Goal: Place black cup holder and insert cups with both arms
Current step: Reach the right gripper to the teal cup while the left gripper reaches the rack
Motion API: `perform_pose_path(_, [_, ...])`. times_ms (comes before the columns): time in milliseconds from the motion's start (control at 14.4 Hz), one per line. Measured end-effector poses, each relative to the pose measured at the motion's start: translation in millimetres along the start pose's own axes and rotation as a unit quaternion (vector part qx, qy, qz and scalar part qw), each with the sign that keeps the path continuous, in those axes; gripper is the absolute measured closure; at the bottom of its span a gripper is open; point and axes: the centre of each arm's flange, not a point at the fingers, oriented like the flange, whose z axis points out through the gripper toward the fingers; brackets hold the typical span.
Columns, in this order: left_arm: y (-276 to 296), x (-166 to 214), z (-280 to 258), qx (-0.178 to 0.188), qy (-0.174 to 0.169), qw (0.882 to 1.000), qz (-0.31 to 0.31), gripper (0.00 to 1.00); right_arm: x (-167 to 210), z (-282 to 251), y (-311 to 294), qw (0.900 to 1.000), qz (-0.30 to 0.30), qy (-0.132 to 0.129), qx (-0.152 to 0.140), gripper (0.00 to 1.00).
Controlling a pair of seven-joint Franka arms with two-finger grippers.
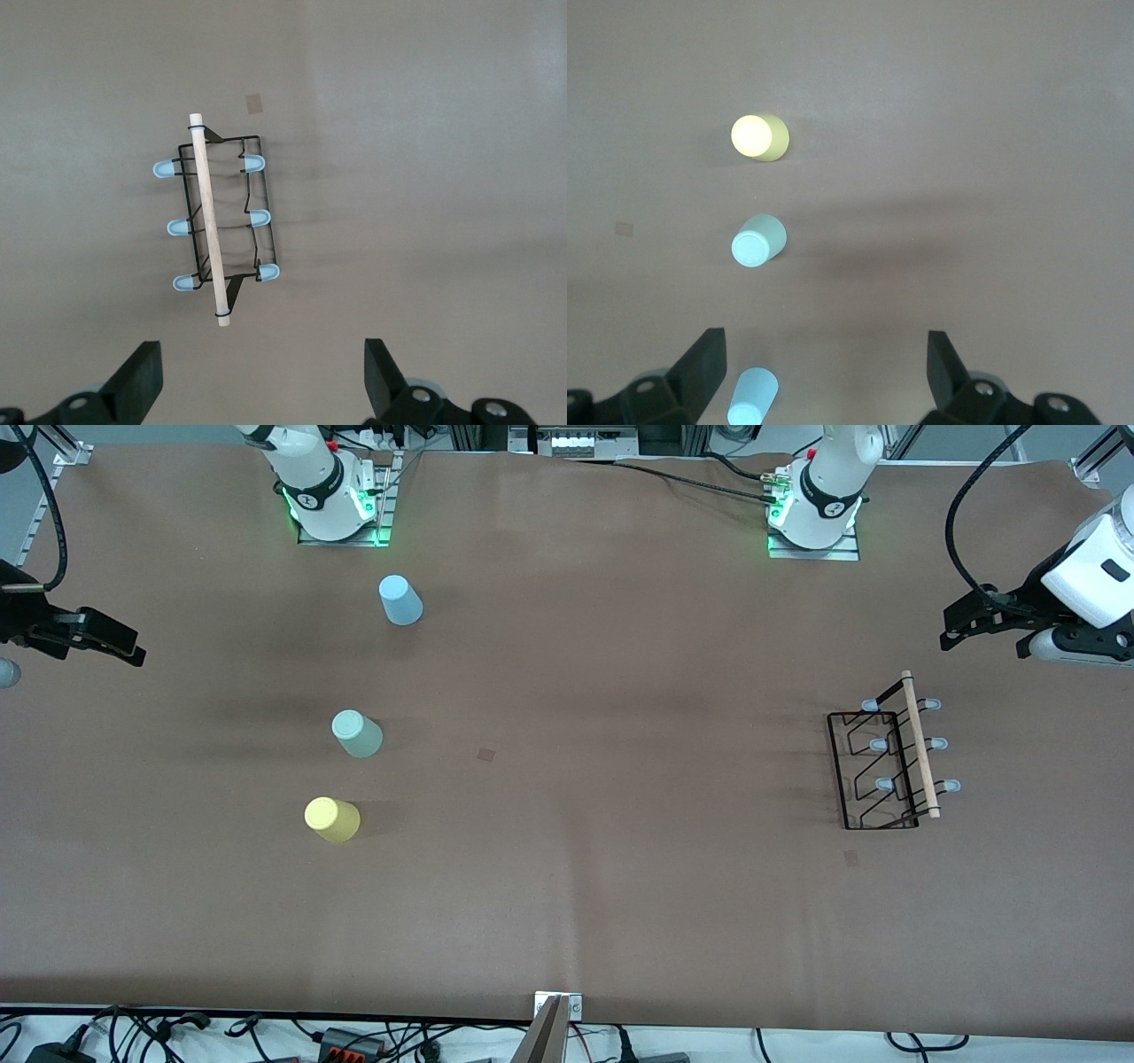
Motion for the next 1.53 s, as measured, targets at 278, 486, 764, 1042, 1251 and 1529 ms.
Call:
perform_pose_path(278, [0.0, 0.0, 0.0, 0.0, 0.0, 1.0, 0.0, 0.0, -0.8, 0.1, 0.4, 1.0, 0.002, -0.002, 0.0, 0.0])
perform_pose_path(486, [0.0, 0.0, 0.0, 0.0, 0.0, 1.0, 0.0, 0.0, -0.8, 0.1, 0.4, 1.0, 0.002, -0.002, 0.0, 0.0])
perform_pose_path(764, [-0.1, 0.4, 0.7, 0.0, -0.001, 1.0, 0.0, 0.0, 2.9, 10.8, 0.0, 1.0, 0.001, -0.016, -0.001, 0.0])
perform_pose_path(1042, [-0.3, 1.1, 3.1, -0.001, -0.004, 1.0, 0.0, 0.0, 10.2, 46.2, -6.3, 0.998, -0.009, -0.069, -0.004, 0.0])
perform_pose_path(1251, [-0.5, 0.9, 7.2, -0.001, -0.014, 1.0, 0.0, 0.0, 11.9, 71.8, -10.8, 0.995, -0.012, -0.102, -0.006, 0.0])
perform_pose_path(1529, [-7.5, 4.0, 27.1, -0.006, -0.049, 0.999, -0.006, 0.0, 7.0, 124.9, -42.1, 0.998, -0.039, -0.048, -0.005, 0.0])
